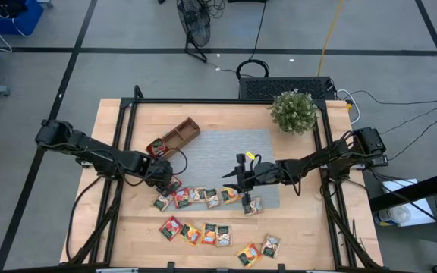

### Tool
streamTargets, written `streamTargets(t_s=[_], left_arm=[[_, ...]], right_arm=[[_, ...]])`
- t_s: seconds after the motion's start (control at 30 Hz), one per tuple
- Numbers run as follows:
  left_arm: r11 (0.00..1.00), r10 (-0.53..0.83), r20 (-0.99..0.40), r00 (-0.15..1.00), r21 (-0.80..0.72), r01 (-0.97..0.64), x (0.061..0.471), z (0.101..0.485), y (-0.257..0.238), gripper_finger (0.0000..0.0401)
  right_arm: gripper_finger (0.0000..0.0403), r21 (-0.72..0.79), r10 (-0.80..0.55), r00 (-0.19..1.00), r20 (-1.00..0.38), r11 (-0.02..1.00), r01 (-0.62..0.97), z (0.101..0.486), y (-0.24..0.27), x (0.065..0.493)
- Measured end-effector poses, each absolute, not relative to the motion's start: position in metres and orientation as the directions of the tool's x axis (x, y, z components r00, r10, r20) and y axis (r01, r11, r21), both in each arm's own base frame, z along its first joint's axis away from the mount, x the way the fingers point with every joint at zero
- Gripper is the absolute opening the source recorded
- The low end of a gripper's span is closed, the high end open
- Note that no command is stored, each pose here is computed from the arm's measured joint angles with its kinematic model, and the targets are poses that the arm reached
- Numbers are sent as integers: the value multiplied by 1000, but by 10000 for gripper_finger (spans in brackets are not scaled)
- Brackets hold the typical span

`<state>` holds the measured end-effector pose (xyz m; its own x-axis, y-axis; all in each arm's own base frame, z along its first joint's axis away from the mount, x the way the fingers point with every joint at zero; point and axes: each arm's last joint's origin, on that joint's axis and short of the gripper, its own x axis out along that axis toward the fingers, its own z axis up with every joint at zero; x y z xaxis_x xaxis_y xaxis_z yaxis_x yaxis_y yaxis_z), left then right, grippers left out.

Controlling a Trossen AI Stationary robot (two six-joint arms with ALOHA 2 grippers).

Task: Pick & Place Tea
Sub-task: Put the red tea bag into the left section of the wooden organizer

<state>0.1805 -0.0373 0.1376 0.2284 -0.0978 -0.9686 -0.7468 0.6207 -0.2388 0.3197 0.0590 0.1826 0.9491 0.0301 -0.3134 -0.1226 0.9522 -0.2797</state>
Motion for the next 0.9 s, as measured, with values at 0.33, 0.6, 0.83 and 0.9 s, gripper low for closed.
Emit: streamTargets(t_s=[0.33,0.6,0.83,0.9], left_arm=[[647,-120,-966,228,-250,-720,181,138,-38,186],[648,-76,-959,275,-257,-717,185,139,-37,186],[649,-81,-950,302,-280,-707,187,140,-38,186],[652,-81,-950,302,-280,-704,187,140,-38,186]], right_arm=[[119,-281,30,949,-315,952,-124,182,59,320],[116,-283,30,949,-314,951,-124,183,59,320],[117,-283,30,949,-314,951,-124,183,59,320],[116,-283,30,949,-315,951,-124,182,59,320]])
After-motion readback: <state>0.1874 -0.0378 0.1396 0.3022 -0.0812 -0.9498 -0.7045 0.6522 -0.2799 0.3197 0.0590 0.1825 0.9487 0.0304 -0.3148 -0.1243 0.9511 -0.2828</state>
